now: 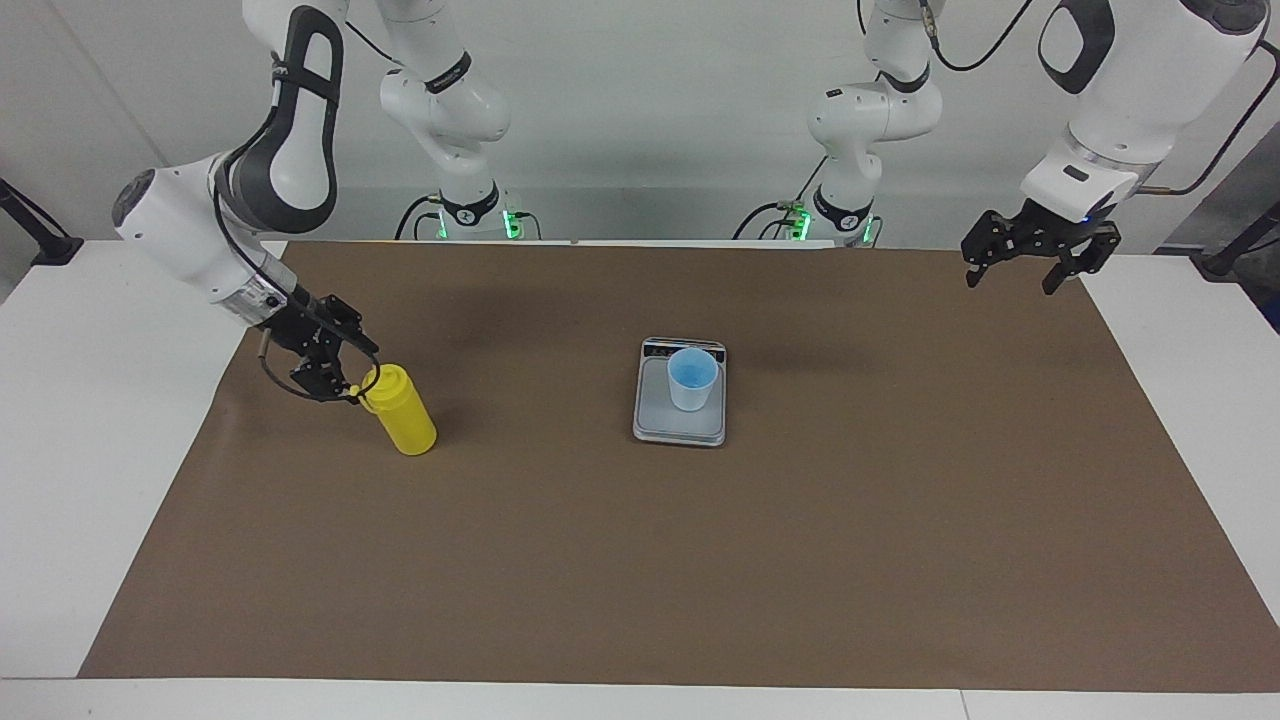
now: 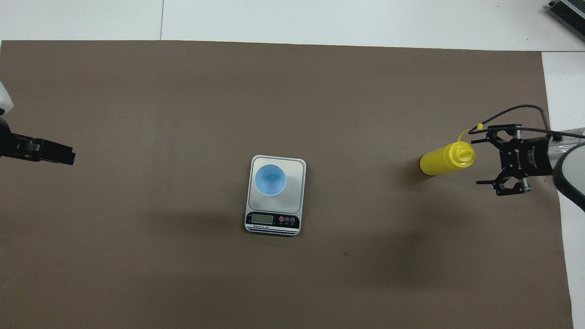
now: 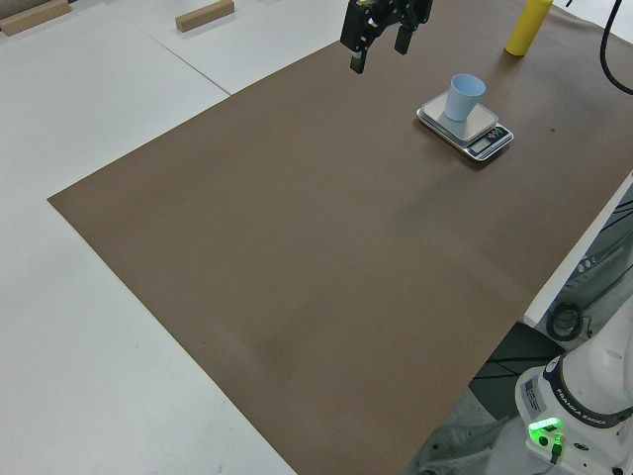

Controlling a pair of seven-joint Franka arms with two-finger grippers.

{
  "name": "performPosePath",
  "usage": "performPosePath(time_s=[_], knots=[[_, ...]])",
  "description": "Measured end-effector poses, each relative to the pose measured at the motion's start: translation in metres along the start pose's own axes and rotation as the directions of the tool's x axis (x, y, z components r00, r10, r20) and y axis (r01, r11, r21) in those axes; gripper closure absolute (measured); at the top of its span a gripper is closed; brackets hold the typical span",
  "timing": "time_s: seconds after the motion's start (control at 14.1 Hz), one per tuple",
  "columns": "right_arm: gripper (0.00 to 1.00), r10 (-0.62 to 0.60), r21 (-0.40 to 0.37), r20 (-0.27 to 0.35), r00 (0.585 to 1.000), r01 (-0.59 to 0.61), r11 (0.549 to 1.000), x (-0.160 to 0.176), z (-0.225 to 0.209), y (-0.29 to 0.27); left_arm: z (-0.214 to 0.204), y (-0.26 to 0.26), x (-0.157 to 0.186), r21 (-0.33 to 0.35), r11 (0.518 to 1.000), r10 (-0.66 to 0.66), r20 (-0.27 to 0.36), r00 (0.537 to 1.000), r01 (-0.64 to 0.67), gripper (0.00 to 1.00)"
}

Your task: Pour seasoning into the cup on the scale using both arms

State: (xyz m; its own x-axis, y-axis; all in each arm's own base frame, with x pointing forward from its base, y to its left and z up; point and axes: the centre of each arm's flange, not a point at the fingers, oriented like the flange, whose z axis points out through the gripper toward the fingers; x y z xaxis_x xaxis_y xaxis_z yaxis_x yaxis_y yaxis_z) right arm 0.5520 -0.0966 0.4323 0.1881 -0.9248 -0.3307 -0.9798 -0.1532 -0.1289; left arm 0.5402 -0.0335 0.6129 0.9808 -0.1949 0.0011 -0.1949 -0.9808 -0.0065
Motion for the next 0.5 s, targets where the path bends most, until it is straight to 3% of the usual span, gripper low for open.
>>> performPosePath(time_s=[0.14,0.28,0.5], knots=[[0.0,-0.171,-0.026,-0.086,0.981,0.17,0.985,-0.023,-0.02,-0.001,0.0,0.0,0.0,0.0,1.0,0.0,0.0,1.0,0.0,0.0],[0.0,-0.342,-0.06,-0.099,0.934,0.337,0.939,-0.045,-0.032,0.0,0.0,0.0,0.0,0.0,1.0,0.0,0.0,1.0,0.0,0.0],[0.0,-0.587,-0.114,-0.09,0.805,0.577,0.809,-0.067,-0.043,0.003,0.0,0.0,0.0,0.0,1.0,0.0,0.0,1.0,0.0,0.0]])
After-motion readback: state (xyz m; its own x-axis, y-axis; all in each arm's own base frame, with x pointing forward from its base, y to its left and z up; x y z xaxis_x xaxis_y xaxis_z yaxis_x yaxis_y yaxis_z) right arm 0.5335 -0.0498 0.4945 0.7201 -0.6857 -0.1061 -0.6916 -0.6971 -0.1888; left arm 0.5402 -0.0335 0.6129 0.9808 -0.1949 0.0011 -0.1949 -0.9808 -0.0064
